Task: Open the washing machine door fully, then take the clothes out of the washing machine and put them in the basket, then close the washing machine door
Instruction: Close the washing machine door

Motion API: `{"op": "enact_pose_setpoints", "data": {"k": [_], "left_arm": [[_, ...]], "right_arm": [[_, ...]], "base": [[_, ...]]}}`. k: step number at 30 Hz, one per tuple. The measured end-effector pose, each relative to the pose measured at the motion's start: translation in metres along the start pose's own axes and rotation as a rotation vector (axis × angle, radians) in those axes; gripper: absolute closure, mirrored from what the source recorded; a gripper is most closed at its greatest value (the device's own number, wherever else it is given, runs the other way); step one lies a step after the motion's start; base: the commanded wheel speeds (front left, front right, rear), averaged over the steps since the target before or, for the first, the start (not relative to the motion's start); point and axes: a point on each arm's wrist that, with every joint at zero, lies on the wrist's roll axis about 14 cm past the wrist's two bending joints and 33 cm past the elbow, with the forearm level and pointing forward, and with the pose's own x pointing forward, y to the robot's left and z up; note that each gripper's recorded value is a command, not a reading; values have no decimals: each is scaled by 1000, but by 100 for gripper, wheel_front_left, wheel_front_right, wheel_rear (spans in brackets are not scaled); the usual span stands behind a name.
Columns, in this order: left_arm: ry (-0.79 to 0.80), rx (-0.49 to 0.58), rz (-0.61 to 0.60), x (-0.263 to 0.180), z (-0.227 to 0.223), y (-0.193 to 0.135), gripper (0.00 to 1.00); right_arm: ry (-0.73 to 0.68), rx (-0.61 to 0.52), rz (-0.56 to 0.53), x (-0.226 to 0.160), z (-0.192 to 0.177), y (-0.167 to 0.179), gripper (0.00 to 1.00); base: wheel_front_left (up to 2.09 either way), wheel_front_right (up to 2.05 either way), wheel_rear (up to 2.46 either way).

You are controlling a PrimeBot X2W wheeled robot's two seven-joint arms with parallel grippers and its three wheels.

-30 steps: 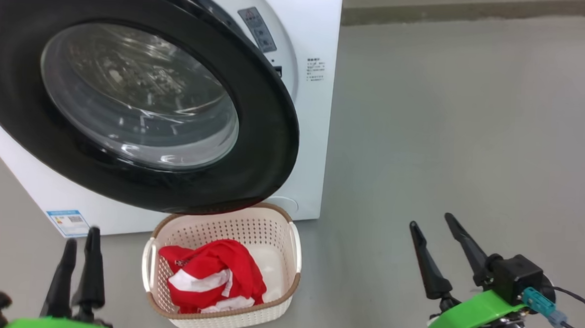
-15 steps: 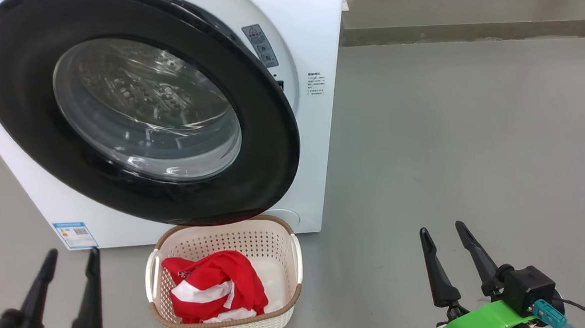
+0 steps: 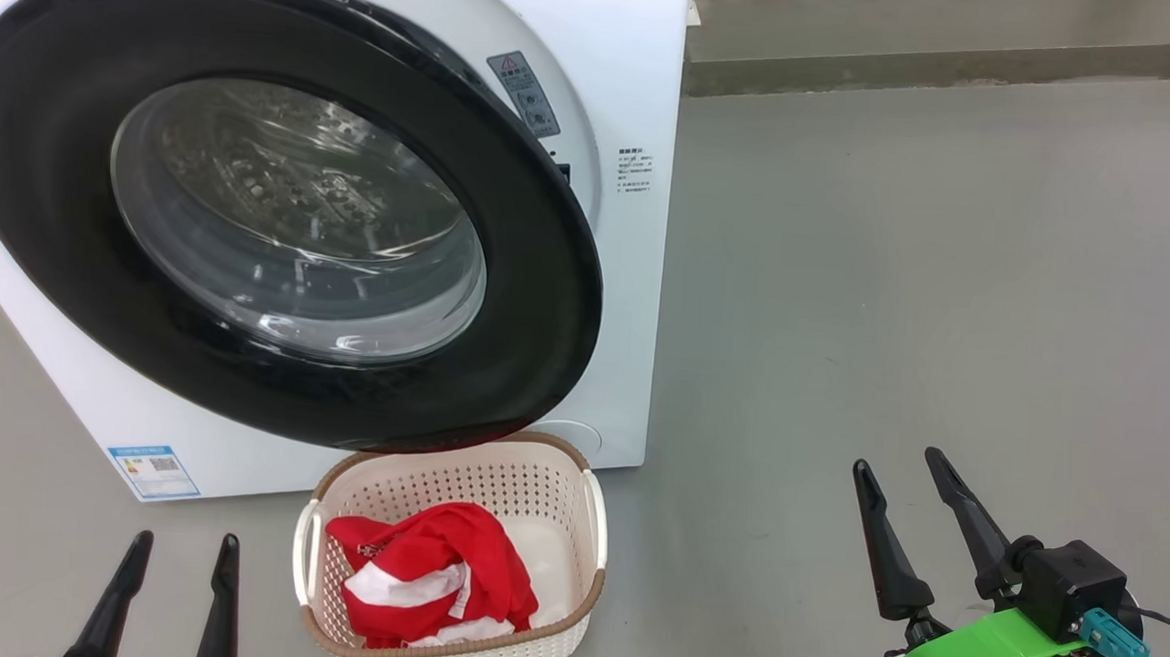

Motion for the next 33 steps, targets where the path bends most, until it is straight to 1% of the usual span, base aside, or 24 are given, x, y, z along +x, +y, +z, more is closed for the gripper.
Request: {"op": "enact_pose_setpoints", "data": {"k": [12,24,25,26,28,29,33], "left_arm": [[22,-5,-1,1,-8,-3,0],[37,3,14,-4,-12,2,0],[37,4,16,-4,-12,2,0],[37,4,18,-5,-12,3,0],[35,4,22,-6,-11,4,0],[34,7,28,-8,-11,6,0],[38,30,35,-12,-11,10,0]], "right_arm": [[2,-1,-11,-1,-1,-4,0],[1,-1,0,1,0,-1,0],[2,-1,3,1,0,0,7],[3,-1,7,2,-1,2,51],[17,-3,24,2,-5,6,87],[35,-7,42,3,-11,11,100],[70,-11,78,5,-21,20,100]], "base": [[0,0,0],[0,0,0],[0,0,0],[0,0,0],[0,0,0],[0,0,0],[0,0,0]]}}
